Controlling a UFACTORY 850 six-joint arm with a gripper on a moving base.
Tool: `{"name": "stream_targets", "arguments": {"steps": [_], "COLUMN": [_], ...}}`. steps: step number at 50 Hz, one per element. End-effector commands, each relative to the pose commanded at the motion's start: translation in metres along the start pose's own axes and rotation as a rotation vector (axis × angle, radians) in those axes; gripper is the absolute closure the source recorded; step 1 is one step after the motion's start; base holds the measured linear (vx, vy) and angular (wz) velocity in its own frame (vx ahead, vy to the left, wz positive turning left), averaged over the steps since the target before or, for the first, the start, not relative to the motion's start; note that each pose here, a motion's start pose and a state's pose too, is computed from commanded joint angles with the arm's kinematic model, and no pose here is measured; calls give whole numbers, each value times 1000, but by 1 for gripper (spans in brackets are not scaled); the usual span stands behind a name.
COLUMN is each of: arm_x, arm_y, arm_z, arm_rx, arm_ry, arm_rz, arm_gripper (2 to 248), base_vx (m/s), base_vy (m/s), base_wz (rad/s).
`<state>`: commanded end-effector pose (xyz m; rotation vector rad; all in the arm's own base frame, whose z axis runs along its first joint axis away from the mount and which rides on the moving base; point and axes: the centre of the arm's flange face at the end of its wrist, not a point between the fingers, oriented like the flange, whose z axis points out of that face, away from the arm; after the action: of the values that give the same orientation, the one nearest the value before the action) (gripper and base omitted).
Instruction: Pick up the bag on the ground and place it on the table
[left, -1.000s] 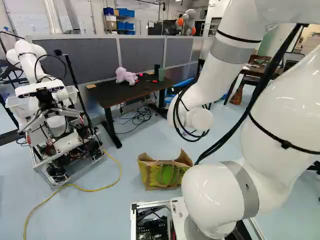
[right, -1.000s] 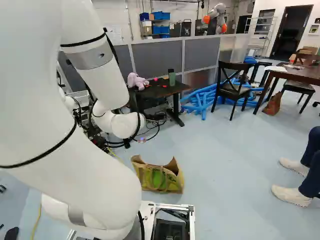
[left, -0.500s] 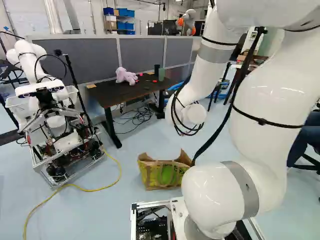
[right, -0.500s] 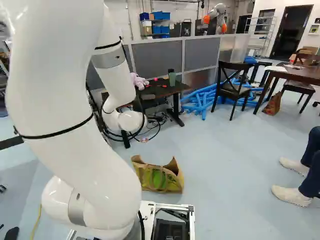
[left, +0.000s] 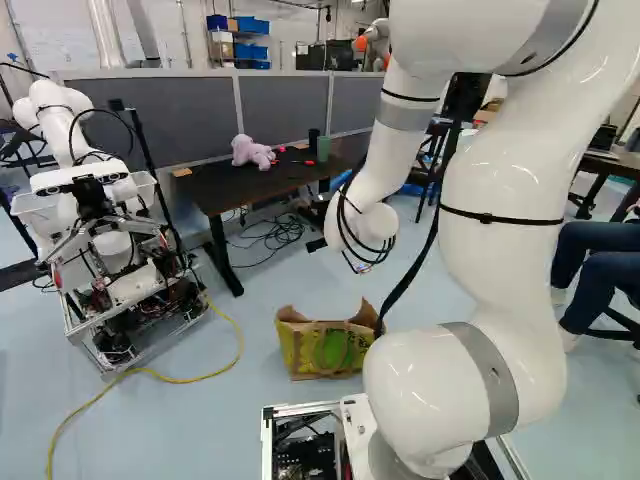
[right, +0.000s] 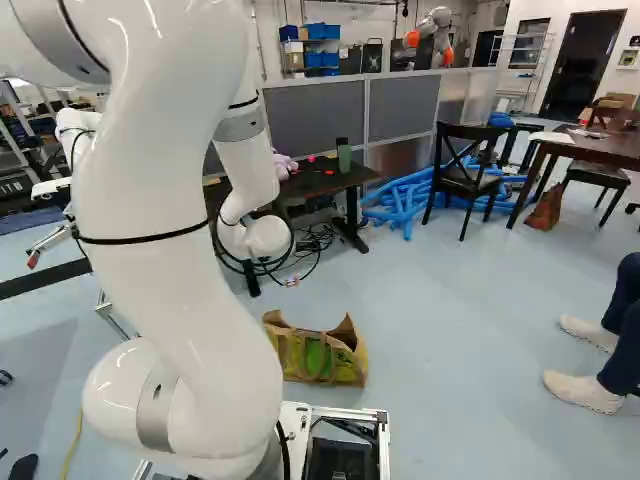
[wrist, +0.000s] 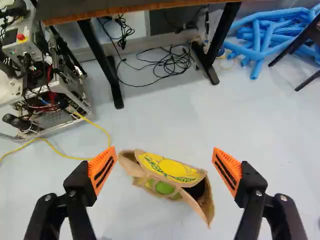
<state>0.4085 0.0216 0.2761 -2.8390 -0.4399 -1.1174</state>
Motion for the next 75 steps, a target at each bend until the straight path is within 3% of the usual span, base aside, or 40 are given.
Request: {"name": "stream_targets", "arguments": {"steps": [16, 49, 75], "arm_x": [-12, -43, -70], "arm_y": [-3, -4, 2], "arm_z": [21, 58, 88], "arm_rx": [50, 178, 254], "arm_ry": [-105, -283, -445], "arm_rz": [-79, -502, -591], "arm_gripper": [3, 3, 3], "base_vx": [0, 0, 0], "base_vy": [0, 0, 0], "base_wz": [0, 0, 0]}}
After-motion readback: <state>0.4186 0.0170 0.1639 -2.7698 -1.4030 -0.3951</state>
